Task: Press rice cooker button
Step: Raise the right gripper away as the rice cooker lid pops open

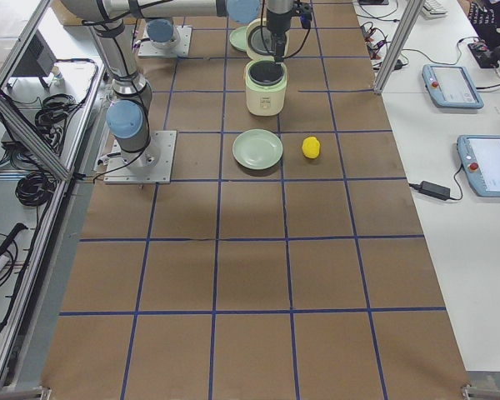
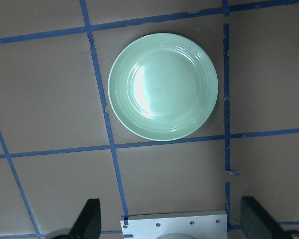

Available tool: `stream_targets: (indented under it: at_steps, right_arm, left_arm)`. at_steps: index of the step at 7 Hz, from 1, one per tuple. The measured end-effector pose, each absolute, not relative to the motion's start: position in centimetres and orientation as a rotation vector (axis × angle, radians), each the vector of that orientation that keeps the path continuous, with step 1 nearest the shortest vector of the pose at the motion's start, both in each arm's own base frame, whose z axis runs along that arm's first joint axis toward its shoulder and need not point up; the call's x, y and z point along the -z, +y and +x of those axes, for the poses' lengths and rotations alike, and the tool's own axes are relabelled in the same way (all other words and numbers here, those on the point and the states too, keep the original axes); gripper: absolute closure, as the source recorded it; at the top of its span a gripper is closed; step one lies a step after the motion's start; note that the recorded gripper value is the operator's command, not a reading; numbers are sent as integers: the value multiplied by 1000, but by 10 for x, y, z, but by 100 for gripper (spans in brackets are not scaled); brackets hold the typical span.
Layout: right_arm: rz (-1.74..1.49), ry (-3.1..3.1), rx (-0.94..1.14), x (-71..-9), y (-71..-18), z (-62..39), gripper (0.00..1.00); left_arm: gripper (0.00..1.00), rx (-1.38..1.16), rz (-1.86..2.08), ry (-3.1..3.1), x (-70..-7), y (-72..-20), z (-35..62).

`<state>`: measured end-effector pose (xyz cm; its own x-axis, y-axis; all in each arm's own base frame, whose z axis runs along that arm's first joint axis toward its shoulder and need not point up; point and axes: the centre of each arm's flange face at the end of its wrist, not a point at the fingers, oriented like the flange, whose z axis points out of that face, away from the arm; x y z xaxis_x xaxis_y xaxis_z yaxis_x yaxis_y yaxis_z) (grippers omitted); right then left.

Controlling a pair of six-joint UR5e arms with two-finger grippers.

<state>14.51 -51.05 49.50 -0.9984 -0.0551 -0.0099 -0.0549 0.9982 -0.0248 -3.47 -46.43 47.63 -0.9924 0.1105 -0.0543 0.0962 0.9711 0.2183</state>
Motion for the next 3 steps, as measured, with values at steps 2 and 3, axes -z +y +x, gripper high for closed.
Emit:
stream_targets:
  at_steps: [2,3]
  right_arm:
    - [-87,3129,41,-496,-510,146,0]
    - [-86,3125,41,-496,-510,147,0]
  left_arm:
    - [0,-333,160,3053,-476,-464,-35]
    - [0,-333,160,3053,-476,-464,-35]
